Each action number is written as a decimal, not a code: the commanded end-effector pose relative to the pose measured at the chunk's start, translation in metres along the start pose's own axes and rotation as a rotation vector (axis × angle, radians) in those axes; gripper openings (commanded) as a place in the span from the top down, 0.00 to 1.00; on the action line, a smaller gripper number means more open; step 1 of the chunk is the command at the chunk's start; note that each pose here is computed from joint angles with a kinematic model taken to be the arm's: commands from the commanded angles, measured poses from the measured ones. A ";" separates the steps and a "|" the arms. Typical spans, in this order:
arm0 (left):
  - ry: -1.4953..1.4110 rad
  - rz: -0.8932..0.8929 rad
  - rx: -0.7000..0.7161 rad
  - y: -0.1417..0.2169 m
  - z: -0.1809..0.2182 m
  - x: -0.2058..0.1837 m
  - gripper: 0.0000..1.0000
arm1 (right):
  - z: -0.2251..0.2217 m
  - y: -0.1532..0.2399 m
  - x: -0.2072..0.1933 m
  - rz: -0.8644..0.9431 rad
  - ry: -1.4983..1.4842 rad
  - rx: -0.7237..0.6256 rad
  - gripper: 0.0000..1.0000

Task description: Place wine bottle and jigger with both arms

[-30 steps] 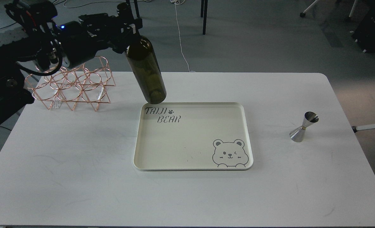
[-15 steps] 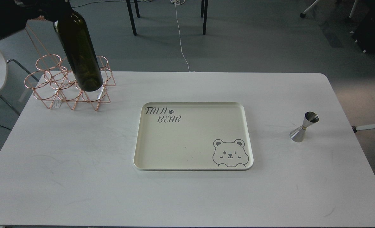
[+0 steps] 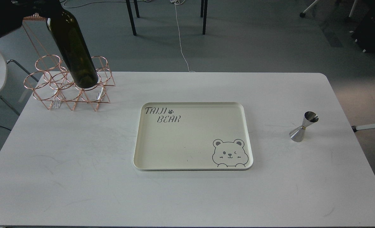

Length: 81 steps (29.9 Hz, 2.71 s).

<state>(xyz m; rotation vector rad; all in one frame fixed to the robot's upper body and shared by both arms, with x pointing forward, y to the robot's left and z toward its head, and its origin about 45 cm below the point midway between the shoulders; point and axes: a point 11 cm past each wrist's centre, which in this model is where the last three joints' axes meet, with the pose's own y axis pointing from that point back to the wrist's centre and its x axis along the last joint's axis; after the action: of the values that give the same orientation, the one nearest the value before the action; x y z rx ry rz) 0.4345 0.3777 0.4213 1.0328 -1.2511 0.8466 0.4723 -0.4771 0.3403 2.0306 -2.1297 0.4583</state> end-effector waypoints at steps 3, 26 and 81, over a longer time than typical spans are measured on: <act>0.014 -0.003 0.008 -0.005 -0.002 -0.006 0.83 | 0.001 0.000 0.000 -0.001 -0.002 0.000 0.04; 0.033 -0.020 0.031 -0.016 -0.008 -0.027 0.82 | -0.004 -0.002 -0.001 -0.004 -0.002 0.008 0.04; 1.760 0.522 0.005 0.041 -0.120 -0.034 0.02 | 0.054 0.029 0.000 0.078 -0.210 -0.072 0.01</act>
<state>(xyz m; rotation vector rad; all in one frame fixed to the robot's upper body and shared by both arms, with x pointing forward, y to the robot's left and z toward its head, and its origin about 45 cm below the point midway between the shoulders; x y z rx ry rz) 0.4376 0.4954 0.4049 -0.1403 -0.0300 1.5542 0.4534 -0.4906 0.3001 2.0410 -2.2297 0.2964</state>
